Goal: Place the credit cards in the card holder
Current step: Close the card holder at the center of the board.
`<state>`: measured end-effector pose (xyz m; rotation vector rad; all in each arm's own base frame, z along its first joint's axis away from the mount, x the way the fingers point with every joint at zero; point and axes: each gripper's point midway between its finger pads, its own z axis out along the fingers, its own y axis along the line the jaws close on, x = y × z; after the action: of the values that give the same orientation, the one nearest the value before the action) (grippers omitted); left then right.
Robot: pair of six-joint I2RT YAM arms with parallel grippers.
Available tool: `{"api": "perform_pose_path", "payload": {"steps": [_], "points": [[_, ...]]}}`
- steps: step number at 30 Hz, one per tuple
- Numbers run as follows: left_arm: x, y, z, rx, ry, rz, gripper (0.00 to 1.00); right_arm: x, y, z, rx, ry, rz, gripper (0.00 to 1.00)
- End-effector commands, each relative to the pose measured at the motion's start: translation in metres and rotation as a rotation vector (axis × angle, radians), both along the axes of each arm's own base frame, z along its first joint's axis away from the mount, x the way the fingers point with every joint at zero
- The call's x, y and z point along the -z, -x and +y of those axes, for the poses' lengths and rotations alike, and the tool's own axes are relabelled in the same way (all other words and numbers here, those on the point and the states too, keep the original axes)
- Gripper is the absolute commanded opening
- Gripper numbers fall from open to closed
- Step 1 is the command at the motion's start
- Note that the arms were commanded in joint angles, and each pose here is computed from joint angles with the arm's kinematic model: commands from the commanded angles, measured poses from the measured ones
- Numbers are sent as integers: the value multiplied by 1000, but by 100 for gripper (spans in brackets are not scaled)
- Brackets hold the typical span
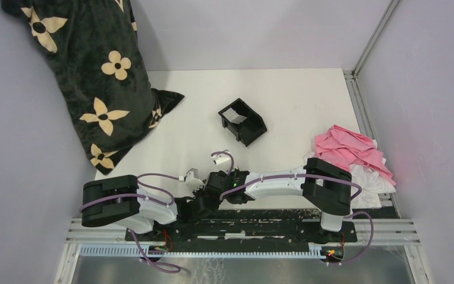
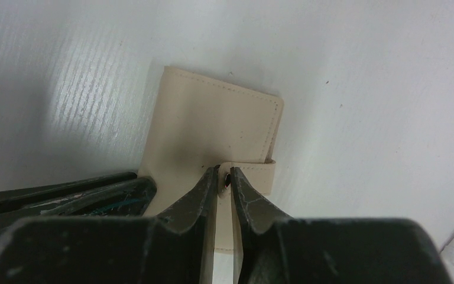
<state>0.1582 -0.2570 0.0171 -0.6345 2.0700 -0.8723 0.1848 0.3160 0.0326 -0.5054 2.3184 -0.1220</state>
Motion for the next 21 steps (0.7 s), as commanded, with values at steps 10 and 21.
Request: {"api": "perform_pose_path", "payload": {"steps": [10,21], "points": [[16,1,17,-6,-89,4,17,-26,-9,15,8,-82,-47,20],[17,1,18,-10,-89,4,17,-38,-7,10,5,-69,-78,23]]}}
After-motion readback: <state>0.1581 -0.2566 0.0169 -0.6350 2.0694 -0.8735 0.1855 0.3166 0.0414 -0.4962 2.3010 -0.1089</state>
